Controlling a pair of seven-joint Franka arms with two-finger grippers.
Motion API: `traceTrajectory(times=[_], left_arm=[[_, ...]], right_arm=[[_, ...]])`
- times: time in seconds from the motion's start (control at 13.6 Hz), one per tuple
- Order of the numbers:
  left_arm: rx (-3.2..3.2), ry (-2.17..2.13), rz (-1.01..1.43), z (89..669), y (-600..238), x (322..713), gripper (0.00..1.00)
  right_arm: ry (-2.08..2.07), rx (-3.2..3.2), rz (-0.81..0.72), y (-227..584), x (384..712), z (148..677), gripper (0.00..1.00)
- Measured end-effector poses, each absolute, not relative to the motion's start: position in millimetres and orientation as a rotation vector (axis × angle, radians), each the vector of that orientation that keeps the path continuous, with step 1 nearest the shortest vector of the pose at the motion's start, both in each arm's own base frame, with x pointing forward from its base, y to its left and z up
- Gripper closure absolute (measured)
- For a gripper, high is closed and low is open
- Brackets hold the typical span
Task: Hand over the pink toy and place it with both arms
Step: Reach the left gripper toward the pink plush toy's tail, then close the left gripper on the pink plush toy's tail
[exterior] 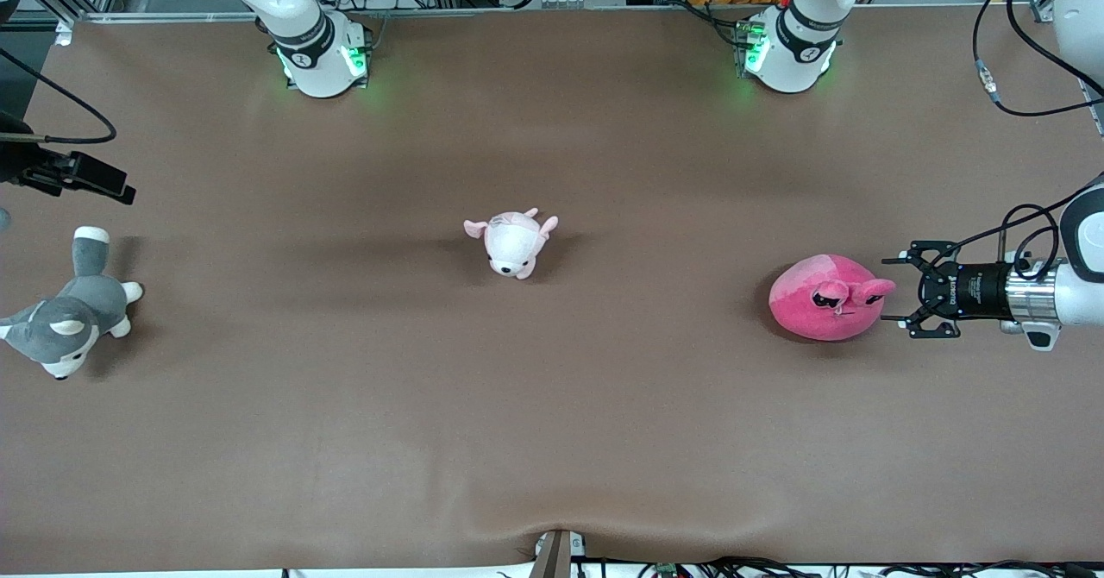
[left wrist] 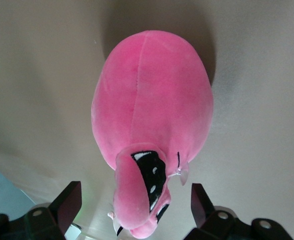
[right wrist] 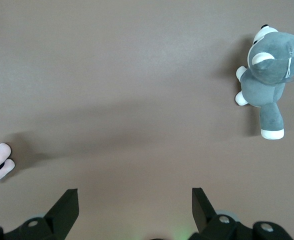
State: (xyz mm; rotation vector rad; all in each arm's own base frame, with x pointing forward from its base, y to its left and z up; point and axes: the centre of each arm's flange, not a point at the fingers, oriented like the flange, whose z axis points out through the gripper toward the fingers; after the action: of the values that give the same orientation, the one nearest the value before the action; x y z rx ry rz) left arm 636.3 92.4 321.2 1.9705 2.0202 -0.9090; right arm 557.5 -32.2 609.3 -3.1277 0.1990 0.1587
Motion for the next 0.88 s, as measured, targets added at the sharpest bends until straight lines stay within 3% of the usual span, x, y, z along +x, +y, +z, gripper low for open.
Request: traceTrajectory(times=[0.07, 0.37, 0.44, 0.81, 0.88], left_arm=[[1.969, 2.021, -0.91, 320.5, 92.4, 636.3, 0.12], [1.959, 2.022, -0.925, 314.7, 91.5, 635.1, 0.15], [1.958, 2.023, -0.928, 313.3, 91.4, 634.8, 0.21], [1.947, 2.032, -0.932, 308.3, 95.7, 634.2, 0.31], [1.945, 2.033, -0.932, 308.2, 96.8, 634.1, 0.39]], right_arm=[[0.191, -3.128, 0.157, -29.3, 557.9, 609.3, 0.0], [0.173, -3.13, 0.157, -22.8, 558.5, 608.9, 0.0], [0.173, -3.13, 0.157, -22.9, 558.6, 608.8, 0.0], [0.179, -3.129, 0.154, -25.2, 558.7, 608.9, 0.0], [0.179, -3.129, 0.154, -25.0, 558.7, 608.9, 0.0]])
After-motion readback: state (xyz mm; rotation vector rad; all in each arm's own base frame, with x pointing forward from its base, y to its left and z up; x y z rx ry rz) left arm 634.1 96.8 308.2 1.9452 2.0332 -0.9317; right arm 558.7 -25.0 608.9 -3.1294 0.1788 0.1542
